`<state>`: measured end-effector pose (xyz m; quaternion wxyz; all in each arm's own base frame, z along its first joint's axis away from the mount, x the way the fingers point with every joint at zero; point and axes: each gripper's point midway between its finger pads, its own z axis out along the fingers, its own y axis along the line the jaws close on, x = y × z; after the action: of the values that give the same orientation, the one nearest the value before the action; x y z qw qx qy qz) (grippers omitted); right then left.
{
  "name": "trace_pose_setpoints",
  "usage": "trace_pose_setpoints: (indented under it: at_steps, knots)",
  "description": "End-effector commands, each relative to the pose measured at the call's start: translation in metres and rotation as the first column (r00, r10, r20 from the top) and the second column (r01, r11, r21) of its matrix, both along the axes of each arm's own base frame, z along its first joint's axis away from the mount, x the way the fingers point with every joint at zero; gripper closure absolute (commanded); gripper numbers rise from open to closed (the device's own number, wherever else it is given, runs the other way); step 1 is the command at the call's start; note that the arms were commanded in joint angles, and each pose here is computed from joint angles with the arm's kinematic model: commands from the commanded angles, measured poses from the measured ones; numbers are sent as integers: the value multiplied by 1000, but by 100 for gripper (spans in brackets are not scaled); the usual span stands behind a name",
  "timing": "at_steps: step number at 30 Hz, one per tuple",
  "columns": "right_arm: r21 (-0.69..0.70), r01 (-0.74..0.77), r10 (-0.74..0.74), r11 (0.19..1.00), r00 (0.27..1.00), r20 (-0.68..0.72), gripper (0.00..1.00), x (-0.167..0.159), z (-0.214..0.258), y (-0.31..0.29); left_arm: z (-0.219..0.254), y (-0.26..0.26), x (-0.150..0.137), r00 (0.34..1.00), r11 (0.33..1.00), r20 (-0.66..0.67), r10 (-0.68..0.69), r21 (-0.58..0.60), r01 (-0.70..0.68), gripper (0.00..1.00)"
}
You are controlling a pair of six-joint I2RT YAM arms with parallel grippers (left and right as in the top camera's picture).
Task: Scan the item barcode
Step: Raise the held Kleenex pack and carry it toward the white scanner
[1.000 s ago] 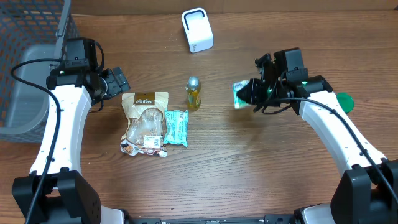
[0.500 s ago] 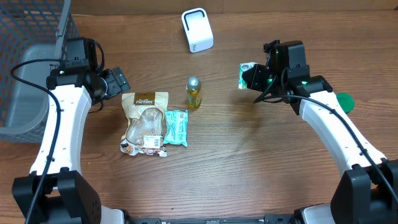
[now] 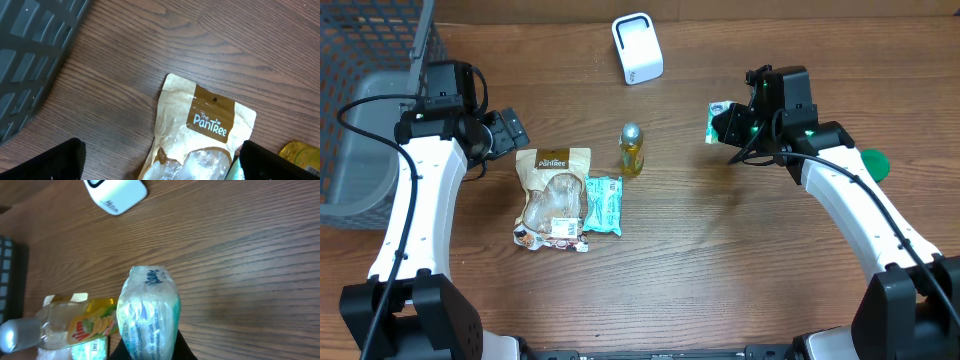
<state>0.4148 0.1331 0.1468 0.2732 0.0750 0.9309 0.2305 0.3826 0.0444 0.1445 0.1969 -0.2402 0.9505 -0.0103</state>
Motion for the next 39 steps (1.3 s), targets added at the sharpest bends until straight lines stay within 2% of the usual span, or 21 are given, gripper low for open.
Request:
trace_pose_setpoints:
  at_steps: [1,12,16,20,27,30,33,39]
  knots:
    - [-28,27,-27,999,1000,-7,95,2,-7,-6,8,-1,3,1000,1000,24,-11,1,11,1]
    - [-1,48,-48,999,998,39,96,13,3,-4,8,-1,3,1000,1000,24,-11,1,11,0]
    - [19,58,-59,998,996,74,96,23,26,-2,8,-1,3,1000,1000,24,-11,1,11,0]
    - [32,52,-56,998,989,138,96,35,80,1,8,-1,3,1000,1000,24,-11,1,11,1]
    - [48,26,-43,999,914,403,96,53,215,6,8,-1,3,1000,1000,24,-11,1,11,0]
    - [-14,45,-32,999,861,508,96,57,245,10,8,-1,3,1000,1000,25,-11,1,11,0]
    - [-116,58,23,992,801,598,96,68,254,26,8,-1,3,1000,1000,25,-11,1,11,0]
    - [-320,75,155,945,757,635,96,103,216,68,8,-1,3,1000,1000,24,-11,1,11,1]
